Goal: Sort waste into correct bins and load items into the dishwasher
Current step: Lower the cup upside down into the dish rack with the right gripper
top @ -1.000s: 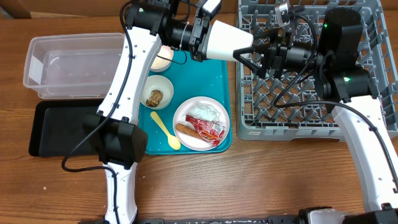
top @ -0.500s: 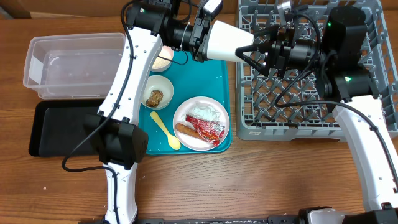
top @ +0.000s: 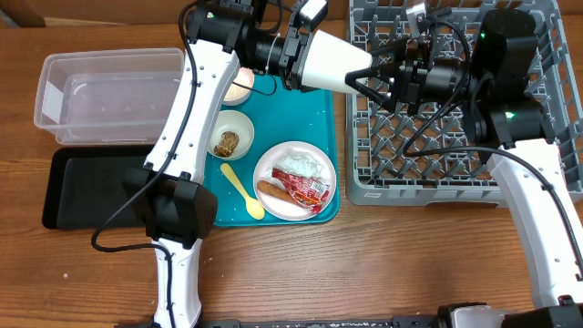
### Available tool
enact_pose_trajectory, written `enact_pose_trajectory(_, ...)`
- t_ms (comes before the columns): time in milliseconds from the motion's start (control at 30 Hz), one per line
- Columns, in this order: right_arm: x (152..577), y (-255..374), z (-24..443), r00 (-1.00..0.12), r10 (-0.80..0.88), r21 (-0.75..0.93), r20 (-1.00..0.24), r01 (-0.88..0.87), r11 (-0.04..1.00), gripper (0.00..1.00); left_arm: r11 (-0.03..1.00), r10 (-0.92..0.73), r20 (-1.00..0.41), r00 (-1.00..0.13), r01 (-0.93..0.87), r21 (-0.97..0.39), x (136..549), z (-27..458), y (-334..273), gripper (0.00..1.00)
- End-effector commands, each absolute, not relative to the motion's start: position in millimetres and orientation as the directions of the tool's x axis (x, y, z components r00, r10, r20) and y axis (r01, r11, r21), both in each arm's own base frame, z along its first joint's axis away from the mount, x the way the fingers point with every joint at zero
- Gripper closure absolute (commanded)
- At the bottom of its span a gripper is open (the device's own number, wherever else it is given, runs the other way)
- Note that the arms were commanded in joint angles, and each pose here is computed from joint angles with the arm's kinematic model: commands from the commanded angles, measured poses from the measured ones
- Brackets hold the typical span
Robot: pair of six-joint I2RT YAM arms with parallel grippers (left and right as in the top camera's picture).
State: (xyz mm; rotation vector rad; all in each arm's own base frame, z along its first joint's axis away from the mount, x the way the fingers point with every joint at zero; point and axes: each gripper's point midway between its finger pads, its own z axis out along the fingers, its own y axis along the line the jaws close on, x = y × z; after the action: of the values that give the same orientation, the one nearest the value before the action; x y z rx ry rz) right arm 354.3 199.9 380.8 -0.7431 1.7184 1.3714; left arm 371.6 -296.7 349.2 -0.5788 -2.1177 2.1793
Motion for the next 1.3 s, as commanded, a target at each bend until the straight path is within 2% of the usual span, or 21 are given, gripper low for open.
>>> enact_pose_trajectory(0,345.7,200.8,388.5,-0.491,0.022,0.486,-0.871,-0.853,0.190,0.48,-0.084,0.301,-0.248,-0.921,0.233,-0.969,365.2,358.0,-299.4,0.54)
enact_pose_trajectory(233,348.9,180.7,392.6,-0.486,0.042,0.483,-0.873,-0.852,0.202,0.48,-0.074,0.297,-0.250,-0.921,0.239,-0.968,366.5,356.3,-299.1,0.46)
enact_pose_trajectory(500,349.6,148.2,400.1,-0.485,0.078,0.489,-0.871,-0.839,0.238,0.48,-0.070,0.293,-0.272,-0.916,0.263,-0.962,368.9,355.2,-299.7,0.45)
enact_pose_trajectory(667,356.5,124.4,394.9,-0.525,0.117,0.535,-0.843,-0.793,0.291,0.48,0.017,0.270,-0.276,-0.923,0.291,-0.957,378.8,341.5,-297.0,0.44)
enact_pose_trajectory(767,360.2,109.2,390.5,-0.554,0.146,0.569,-0.820,-0.757,0.321,0.48,0.157,0.233,-0.280,-0.931,0.320,-0.934,394.6,319.7,-289.7,0.44)
enact_pose_trajectory(867,365.7,96.5,381.5,-0.598,0.181,0.617,-0.781,-0.696,0.368,0.48,0.354,0.185,-0.290,-0.939,0.339,-0.872,416.3,289.7,-275.0,0.43)
enact_pose_trajectory(1067,384.3,78.8,335.5,-0.730,0.288,0.730,-0.620,-0.402,0.552,0.48,0.720,0.111,-0.320,-0.941,0.298,-0.626,455.3,235.2,-228.6,0.43)
enact_pose_trajectory(1267,375.1,69.3,292.3,-0.793,0.350,0.682,-0.499,-0.111,0.722,0.48,0.905,0.084,-0.351,-0.933,0.218,-0.365,475.8,208.7,-183.2,0.39)
